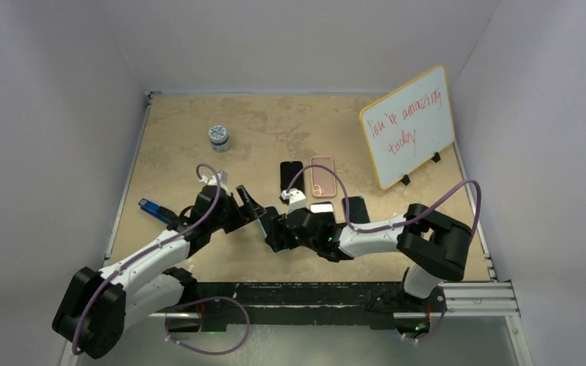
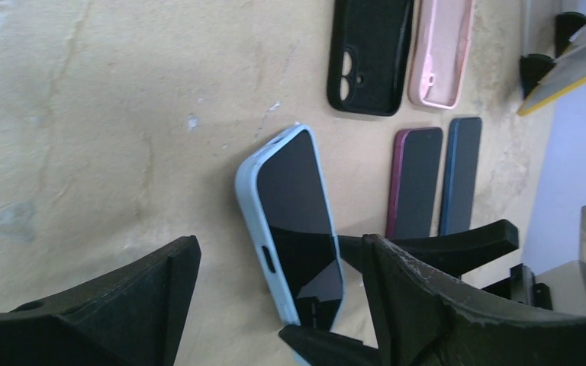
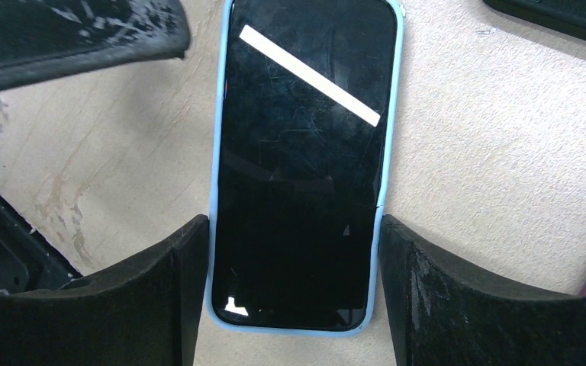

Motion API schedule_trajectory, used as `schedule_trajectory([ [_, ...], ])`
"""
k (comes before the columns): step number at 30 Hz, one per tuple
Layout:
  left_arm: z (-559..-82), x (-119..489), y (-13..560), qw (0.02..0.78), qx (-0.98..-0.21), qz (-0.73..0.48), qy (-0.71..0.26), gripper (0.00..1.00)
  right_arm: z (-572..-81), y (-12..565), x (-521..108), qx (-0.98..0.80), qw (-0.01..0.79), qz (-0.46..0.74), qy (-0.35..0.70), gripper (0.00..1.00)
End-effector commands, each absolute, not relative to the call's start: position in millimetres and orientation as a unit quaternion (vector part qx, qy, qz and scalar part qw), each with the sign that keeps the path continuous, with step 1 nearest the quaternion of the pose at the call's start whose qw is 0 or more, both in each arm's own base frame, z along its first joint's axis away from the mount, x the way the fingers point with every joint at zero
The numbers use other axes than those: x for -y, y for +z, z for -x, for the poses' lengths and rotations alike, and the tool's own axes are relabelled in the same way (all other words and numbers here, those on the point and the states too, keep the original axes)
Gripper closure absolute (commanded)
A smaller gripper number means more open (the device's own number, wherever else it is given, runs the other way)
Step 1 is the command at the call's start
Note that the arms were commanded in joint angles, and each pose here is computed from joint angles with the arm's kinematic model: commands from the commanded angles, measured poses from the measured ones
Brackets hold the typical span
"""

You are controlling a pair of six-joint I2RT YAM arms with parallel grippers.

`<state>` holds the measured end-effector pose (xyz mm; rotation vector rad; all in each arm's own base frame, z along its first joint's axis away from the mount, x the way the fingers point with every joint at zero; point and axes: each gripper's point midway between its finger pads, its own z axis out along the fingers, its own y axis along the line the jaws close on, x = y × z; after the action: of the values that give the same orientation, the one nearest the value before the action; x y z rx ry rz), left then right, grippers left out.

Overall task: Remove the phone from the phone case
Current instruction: Pick up the phone at the center of the board.

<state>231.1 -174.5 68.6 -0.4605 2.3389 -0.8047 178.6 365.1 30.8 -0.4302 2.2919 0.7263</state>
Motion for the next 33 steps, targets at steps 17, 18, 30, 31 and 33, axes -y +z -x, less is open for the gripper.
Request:
schedule_trajectory([
  [17,-226,219,47,0.254,-0.848,0.168,-0.433,0.59,-176,51,-385,-0.852,0.353,0.129,0.363,0.58],
  [18,-226,219,48,0.257,-0.846,0.166,-0.437,0.63,-176,52,-386,-0.851,0.355,0.129,0.366,0.56],
  [30,-232,228,97,0.346,-0.793,0.083,-0.495,1.00,-186,87,-369,-0.808,0.411,0.130,0.402,0.23],
  [31,-232,229,102,0.353,-0.787,0.073,-0.500,1.00,-186,92,-365,-0.803,0.419,0.134,0.402,0.20],
  [33,-232,231,113,0.368,-0.776,0.053,-0.509,1.00,-186,100,-358,-0.796,0.433,0.144,0.397,0.15],
])
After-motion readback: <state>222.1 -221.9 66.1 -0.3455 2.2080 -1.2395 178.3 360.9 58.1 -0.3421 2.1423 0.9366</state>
